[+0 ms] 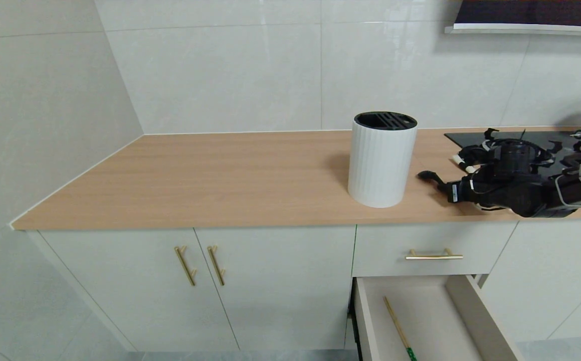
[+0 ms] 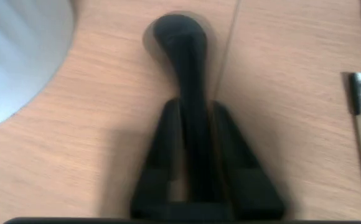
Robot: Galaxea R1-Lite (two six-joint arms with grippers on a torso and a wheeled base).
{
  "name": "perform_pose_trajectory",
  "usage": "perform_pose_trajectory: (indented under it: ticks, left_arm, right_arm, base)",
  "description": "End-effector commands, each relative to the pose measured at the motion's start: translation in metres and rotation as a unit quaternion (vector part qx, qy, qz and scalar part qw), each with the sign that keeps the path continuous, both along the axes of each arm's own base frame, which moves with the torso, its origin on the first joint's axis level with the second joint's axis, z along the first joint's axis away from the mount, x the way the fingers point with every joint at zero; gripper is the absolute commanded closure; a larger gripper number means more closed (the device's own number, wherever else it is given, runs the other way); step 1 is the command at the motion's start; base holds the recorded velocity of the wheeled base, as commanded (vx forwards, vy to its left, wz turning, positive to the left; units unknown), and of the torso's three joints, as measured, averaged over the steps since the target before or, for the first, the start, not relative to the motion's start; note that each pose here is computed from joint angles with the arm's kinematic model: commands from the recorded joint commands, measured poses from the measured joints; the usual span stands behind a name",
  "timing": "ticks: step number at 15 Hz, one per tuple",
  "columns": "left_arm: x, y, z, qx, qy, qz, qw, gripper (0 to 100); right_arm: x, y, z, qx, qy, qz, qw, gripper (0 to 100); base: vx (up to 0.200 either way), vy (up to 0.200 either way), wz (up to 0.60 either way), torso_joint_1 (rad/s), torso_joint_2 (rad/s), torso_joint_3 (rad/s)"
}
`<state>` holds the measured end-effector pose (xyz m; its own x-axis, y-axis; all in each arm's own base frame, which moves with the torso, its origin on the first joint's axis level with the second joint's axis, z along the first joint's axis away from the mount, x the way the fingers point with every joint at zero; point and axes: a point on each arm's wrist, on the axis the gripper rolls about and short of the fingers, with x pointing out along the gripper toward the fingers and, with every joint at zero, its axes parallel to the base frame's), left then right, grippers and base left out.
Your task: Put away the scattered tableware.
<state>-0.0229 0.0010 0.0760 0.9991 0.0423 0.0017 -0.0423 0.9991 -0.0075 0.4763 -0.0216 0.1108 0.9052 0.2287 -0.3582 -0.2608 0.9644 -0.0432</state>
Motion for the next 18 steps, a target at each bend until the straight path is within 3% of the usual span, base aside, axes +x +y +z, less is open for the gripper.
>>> perform_pose_trajectory:
  ticks: [1,5,8,10,13,15,16,18]
  left_arm:
    - [0.000,0.000,0.000,0.000,0.000,0.000,1.0000,0]
    - [0.000,0.000,0.000,0.000,0.000,0.000,1.0000,0]
    - [0.000,0.000,0.000,0.000,0.000,0.000,1.0000,0]
    - [0.000,0.000,0.000,0.000,0.000,0.000,1.0000,0]
    - [0.000,0.000,0.000,0.000,0.000,0.000,1.0000,0]
    - [0.000,0.000,0.000,0.000,0.000,0.000,1.0000,0]
    - [0.000,0.000,0.000,0.000,0.000,0.000,1.0000,0]
    - [0.000,0.000,0.000,0.000,0.000,0.000,1.0000,0]
  right_arm:
    - [0.002,-0.001,-0.004,0.000,0.003,0.000,1.000,100]
    - [0.001,-0.001,0.000,-0.001,0.000,-0.002,1.000,100]
    - [-0.015,-0.001,0.026,0.008,-0.005,-0.012,1.000,100]
    - [-0.050,0.012,0.064,0.037,0.012,-0.015,0.999,100]
    - [-0.111,0.029,0.099,0.058,0.042,-0.067,0.995,100]
    - [-0.133,0.031,0.104,0.063,0.077,-0.083,0.992,100]
    - [-0.162,0.030,0.105,0.073,0.133,-0.096,0.984,100]
    - [-0.198,0.030,0.100,0.086,0.167,-0.108,0.976,100]
  base:
    - [0.000,0.000,0.00,0.000,0.00,0.000]
    - [0.000,0.000,0.00,0.000,0.00,0.000]
    - [0.000,0.000,0.00,0.000,0.00,0.000]
    - [0.000,0.000,0.00,0.000,0.00,0.000]
    - [0.000,0.000,0.00,0.000,0.00,0.000]
    - [0.000,0.000,0.00,0.000,0.00,0.000]
    - [0.000,0.000,0.00,0.000,0.00,0.000]
    - [0.000,0.000,0.00,0.000,0.00,0.000]
